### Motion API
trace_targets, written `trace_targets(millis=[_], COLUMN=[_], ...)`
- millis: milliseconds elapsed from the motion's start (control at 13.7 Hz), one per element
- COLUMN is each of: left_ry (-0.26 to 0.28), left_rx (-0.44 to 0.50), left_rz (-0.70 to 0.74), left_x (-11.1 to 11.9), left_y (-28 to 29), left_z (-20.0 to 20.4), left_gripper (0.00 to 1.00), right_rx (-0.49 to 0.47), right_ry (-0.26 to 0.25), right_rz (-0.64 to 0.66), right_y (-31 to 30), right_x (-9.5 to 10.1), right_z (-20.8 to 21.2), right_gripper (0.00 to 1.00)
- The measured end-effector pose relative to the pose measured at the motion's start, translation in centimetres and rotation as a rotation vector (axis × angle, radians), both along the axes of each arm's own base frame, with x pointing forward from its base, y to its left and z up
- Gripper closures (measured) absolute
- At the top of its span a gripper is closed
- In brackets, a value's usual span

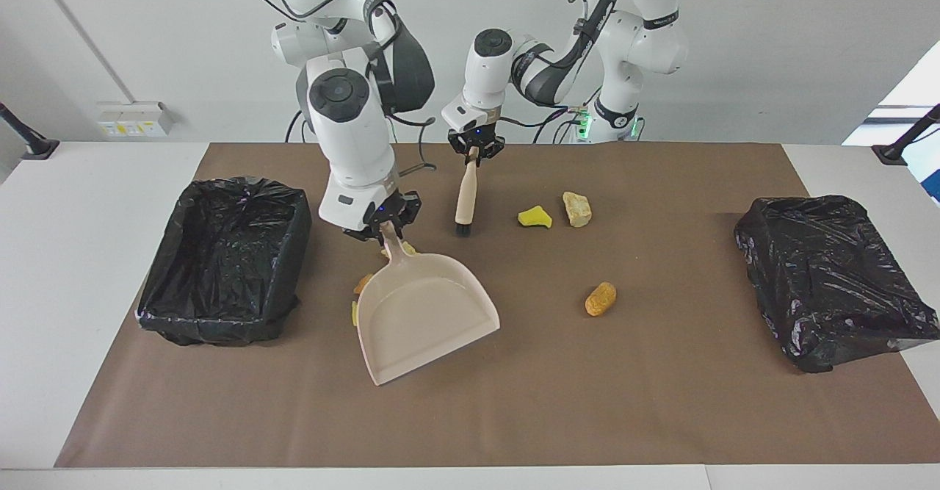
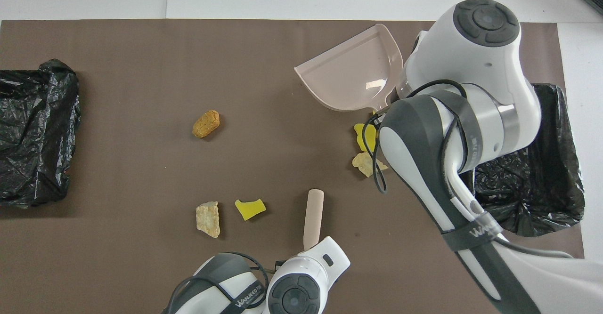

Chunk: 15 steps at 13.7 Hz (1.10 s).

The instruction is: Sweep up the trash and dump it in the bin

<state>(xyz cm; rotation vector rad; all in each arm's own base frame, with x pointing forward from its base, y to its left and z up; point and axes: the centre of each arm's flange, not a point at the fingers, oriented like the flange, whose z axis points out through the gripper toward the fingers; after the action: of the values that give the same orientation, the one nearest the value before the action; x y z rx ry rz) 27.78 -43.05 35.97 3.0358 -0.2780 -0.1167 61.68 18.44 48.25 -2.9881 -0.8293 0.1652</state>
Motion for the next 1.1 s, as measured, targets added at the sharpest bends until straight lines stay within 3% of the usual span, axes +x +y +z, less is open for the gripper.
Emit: trace_targets(millis=[147,293,440,586,806,1099], left_ry=[0.015,0.013,0.019,0.029,0.076,0.11], left_rx=[0.014,0.029,0.056,0.073,0.114,0.177], left_rz=[0.017,0.037,0.053,0.068,0.078,0.151], left_x=[3.3,8.0,11.8,14.4,15.9,14.0], left_y=[2.0,5.6,9.9,14.1,20.8,26.6], left_z=[1.5,2.9,3.9,4.9,6.9,5.8], left_gripper=[0.74,0.74,0.74,0.74,0.74,0.74], right_rx=[0.012,0.025,-0.006,-0.015,-0.013,-0.017], right_ry=[0.029,0.016,0.018,0.03,0.07,0.083], right_rz=[0.17,0.333,0.415,0.451,0.571,0.681], right_y=[-2.7,-5.0,-5.9,-5.4,-2.6,3.0], right_x=[-0.3,0.0,-0.5,-2.4,-5.6,-8.0], right_z=[-1.7,-2.9,-3.8,-5.2,-7.6,-9.1], right_gripper=[0.67,0.67,0.67,0.67,0.67,0.67])
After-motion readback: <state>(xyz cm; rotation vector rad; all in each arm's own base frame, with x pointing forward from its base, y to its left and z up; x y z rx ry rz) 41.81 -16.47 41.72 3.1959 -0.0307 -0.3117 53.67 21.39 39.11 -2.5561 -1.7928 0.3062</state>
